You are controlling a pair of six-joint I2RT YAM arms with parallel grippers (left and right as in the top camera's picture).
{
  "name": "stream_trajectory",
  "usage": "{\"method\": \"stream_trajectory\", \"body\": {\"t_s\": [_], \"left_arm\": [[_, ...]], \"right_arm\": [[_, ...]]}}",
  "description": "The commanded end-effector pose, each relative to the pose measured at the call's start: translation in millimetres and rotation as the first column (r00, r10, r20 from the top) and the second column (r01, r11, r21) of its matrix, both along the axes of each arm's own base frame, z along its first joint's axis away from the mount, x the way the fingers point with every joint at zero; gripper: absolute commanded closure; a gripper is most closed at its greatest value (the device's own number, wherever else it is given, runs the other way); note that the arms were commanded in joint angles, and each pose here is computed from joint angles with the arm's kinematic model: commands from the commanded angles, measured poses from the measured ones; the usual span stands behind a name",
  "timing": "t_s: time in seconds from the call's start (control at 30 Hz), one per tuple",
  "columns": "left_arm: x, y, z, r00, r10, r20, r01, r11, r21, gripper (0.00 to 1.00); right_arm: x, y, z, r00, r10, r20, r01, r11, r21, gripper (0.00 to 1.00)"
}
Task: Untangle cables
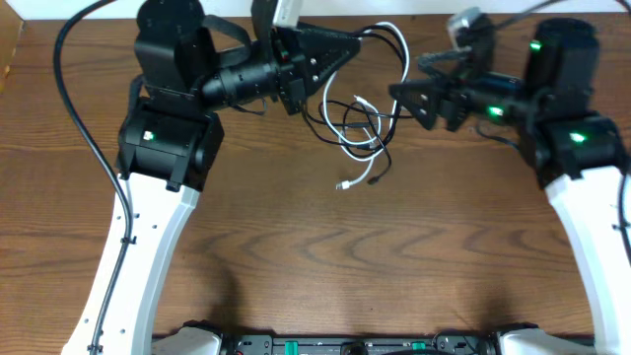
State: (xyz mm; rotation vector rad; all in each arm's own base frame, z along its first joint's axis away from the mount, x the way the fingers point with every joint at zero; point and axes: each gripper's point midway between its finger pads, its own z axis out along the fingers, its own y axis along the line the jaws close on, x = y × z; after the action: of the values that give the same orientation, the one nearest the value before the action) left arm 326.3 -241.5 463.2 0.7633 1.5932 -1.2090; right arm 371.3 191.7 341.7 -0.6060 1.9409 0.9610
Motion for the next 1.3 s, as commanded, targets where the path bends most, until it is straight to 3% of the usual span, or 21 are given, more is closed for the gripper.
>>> {"method": "stream_trajectory", "body": {"t_s": [0.0, 0.17, 0.33, 0.4, 0.63, 0.87, 1.1, 1.27], "left_arm": [[-6, -5, 4, 1.000, -0.031, -0.002, 0.030, 0.999, -0.010, 0.92], [-7, -4, 10, 0.999, -0.028, -0.022, 0.027, 0.999, -0.034, 0.93], [-3, 12, 22, 1.000, 0.020, 0.022, -0.019, 0.999, -0.047, 0.93], [3, 24, 24, 0.998, 0.055, 0.020, -0.054, 0.997, -0.050, 0.92], [26, 59, 3, 0.983, 0.166, -0.085, -0.168, 0.986, -0.018, 0.93], [48, 92, -39, 0.905, 0.365, -0.216, -0.351, 0.931, 0.103, 0.93], [46, 101, -74, 0.843, 0.445, -0.302, -0.393, 0.893, 0.220, 0.93], [42, 100, -92, 0.847, 0.436, -0.305, -0.357, 0.891, 0.281, 0.92]], "right_arm": [[28, 2, -43, 0.971, -0.170, -0.169, 0.164, 0.985, -0.051, 0.30], [46, -27, -134, 0.776, -0.497, -0.387, 0.406, 0.865, -0.296, 0.32], [24, -52, -197, 0.627, -0.603, -0.494, 0.369, 0.788, -0.493, 0.33], [14, -62, -209, 0.600, -0.621, -0.504, 0.333, 0.767, -0.549, 0.32], [-5, -73, -218, 0.639, -0.583, -0.502, 0.210, 0.760, -0.615, 0.29], [-10, -72, -219, 0.718, -0.502, -0.482, 0.116, 0.769, -0.628, 0.29], [-13, -33, -199, 0.808, -0.218, -0.548, -0.032, 0.912, -0.410, 0.30], [-7, -24, -191, 0.826, -0.166, -0.539, -0.034, 0.939, -0.342, 0.30]]}}
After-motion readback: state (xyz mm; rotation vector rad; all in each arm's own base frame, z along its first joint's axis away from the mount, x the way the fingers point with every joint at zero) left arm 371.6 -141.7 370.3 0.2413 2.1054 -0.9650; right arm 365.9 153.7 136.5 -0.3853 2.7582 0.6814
